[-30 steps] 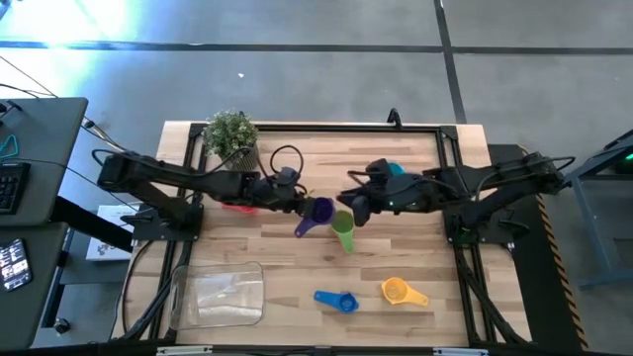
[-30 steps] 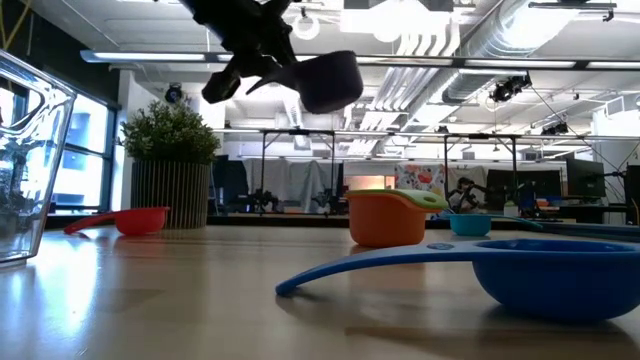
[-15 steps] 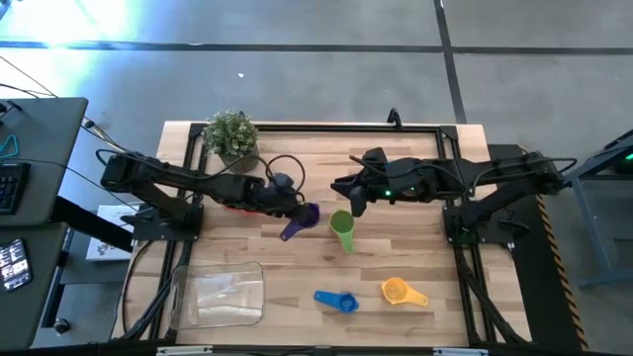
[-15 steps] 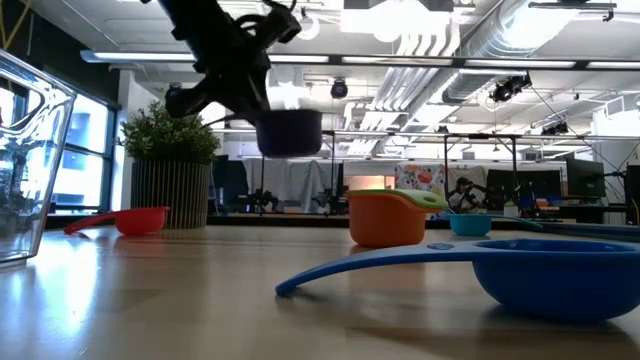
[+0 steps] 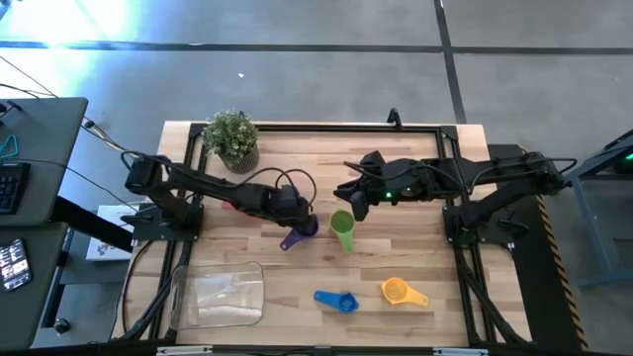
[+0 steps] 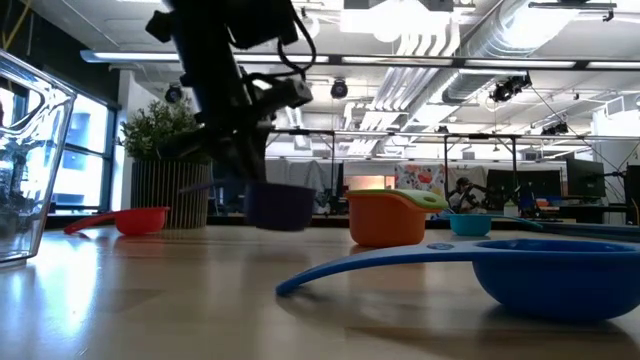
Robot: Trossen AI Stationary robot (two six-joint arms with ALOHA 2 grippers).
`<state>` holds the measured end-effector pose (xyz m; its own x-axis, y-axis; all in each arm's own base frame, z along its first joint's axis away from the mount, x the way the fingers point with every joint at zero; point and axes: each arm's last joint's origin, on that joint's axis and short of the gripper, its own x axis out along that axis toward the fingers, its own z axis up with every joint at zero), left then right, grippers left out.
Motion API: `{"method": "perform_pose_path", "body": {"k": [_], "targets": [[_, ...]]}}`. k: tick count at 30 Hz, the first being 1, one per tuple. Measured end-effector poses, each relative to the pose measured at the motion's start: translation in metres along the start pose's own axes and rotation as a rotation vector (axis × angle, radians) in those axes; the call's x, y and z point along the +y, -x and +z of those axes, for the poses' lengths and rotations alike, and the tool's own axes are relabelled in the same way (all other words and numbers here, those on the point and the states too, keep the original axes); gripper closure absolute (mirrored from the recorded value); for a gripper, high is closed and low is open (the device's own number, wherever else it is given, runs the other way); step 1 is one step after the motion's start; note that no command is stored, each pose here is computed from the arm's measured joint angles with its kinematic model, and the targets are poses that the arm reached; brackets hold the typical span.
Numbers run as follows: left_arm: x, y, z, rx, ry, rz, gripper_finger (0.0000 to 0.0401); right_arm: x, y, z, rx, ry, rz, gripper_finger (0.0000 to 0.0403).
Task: Nest measuring cups in basket
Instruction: Stack the violet measuring cup on top of the green measuring cup
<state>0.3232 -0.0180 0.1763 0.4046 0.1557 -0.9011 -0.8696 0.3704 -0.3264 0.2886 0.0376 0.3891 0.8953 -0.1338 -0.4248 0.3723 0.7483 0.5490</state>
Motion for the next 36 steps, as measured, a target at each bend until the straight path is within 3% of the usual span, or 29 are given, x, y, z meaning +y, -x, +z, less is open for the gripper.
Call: {"method": "perform_pose_path", "body": {"k": [10, 26, 36], "targets": [[-0.001, -0.010, 0.004, 0.031, 0.021, -0.021, 0.0385, -0.003, 0.000, -0.003, 0.035, 0.021, -0.030, 0.0302], [0.004, -0.014, 0.022, 0.101, 0.047, -0.065, 0.0312, -0.007, 0.000, -0.007, 0.070, 0.054, -0.064, 0.0302], [0.003, 0.005, 0.032, 0.068, 0.050, -0.131, 0.0286, -0.011, -0.001, -0.003, 0.064, 0.100, -0.079, 0.0302]]}}
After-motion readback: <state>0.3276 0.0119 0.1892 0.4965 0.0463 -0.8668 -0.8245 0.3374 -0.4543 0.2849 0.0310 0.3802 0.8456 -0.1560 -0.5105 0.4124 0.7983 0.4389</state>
